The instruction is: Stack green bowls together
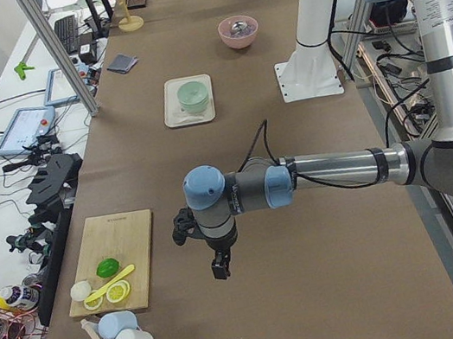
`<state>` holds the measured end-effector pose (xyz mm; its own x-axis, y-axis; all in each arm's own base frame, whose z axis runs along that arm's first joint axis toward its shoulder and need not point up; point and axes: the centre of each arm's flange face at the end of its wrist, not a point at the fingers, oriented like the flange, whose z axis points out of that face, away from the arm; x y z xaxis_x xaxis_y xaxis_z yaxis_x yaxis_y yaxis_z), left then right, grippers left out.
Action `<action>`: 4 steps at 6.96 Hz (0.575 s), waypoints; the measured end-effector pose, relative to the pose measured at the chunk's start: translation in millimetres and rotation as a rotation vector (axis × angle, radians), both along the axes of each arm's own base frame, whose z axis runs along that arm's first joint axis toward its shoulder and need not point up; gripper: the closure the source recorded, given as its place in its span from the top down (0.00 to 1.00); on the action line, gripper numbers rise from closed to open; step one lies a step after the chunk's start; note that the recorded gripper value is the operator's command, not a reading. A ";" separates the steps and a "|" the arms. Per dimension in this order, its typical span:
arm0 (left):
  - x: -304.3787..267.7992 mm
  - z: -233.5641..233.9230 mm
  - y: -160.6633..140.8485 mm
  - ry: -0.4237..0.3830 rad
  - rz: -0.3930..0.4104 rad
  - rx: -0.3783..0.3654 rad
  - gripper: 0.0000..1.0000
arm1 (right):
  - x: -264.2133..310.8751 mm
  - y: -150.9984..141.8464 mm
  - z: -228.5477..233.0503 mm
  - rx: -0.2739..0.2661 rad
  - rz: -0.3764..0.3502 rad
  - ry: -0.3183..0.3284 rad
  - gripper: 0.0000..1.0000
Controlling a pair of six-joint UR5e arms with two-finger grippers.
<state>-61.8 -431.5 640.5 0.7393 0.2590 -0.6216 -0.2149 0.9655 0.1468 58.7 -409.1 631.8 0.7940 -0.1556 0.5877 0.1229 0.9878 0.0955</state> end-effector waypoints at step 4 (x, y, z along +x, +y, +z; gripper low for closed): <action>-1.7 5.0 6.1 -0.003 -0.003 -0.012 0.99 | -16.2 -1.8 -0.3 -0.002 -0.037 -0.011 1.00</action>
<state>-63.5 -425.3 645.4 0.7419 0.2492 -0.6225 -0.2123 0.9679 0.1345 42.4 -410.9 631.5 0.7811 -0.1835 0.5969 0.1586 0.9828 0.0946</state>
